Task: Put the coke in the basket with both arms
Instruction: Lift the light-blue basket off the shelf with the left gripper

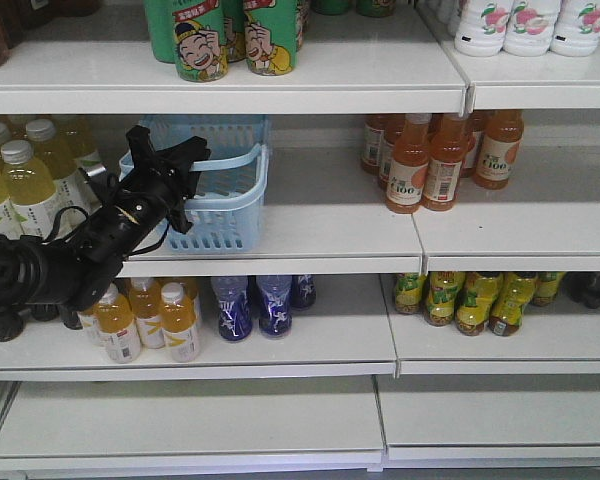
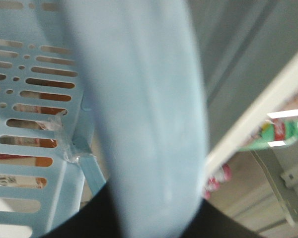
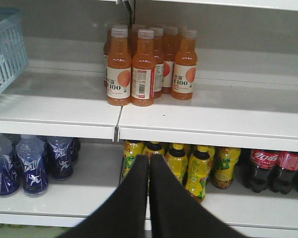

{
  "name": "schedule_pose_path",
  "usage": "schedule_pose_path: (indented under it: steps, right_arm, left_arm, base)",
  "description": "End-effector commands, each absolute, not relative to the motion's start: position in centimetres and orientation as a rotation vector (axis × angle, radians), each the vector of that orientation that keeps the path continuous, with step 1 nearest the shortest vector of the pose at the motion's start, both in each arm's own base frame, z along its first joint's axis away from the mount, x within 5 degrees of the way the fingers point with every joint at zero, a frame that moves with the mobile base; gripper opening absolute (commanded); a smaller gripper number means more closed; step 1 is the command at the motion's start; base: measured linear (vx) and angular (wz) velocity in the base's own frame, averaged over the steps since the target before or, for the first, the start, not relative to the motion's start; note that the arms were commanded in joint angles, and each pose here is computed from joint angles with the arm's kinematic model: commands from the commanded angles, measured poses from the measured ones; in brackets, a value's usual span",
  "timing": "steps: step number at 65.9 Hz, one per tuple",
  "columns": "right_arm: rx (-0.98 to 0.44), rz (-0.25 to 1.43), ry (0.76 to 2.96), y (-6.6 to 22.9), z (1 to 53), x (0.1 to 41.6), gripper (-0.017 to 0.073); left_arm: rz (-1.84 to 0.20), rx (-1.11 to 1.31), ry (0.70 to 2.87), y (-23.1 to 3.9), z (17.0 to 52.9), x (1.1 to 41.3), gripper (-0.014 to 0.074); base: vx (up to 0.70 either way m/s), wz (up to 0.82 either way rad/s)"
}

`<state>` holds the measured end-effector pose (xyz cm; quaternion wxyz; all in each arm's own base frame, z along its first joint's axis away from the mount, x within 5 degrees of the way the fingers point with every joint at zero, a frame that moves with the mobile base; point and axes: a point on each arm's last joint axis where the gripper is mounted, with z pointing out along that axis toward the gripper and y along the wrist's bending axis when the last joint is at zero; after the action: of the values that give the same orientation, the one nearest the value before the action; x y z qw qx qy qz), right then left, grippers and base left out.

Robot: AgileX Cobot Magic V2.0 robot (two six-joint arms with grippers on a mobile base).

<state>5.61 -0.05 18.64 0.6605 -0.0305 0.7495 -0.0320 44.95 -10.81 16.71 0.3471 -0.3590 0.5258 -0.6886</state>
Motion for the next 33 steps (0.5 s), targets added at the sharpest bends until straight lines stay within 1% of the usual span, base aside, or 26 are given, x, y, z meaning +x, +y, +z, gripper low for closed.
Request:
schedule_pose_path:
  steps: [1,10,21,26,33]
  right_arm:
    - [-0.072,-0.085,1.616,-0.1,19.2,5.6,-0.0002]
    - [-0.072,-0.085,1.616,-0.1,19.2,5.6,-0.0002]
    - [-0.072,-0.085,1.616,-0.1,19.2,5.6,-0.0002]
    - [-0.072,-0.085,1.616,-0.1,19.2,5.6,-0.0002]
    - [-0.072,-0.085,1.616,-0.1,19.2,5.6,-0.0002]
  left_arm:
    - [-1.998,-0.61,1.136,-11.3,22.4,43.1,-0.0008]
    - [-2.008,-0.557,1.248,-11.8,22.2,41.4,-0.0008]
    - [-2.009,-0.466,1.335,-12.1,23.5,38.7,-0.0008]
    - [-2.016,-0.389,1.375,-12.3,24.6,37.5,-0.0008]
    - [-2.028,-0.217,1.458,-13.0,26.3,35.8,-0.0008]
  base:
    - [0.0,0.0]
    - [0.0,0.0]
    - [0.0,0.0]
    - [0.0,0.0]
    - [0.0,0.0]
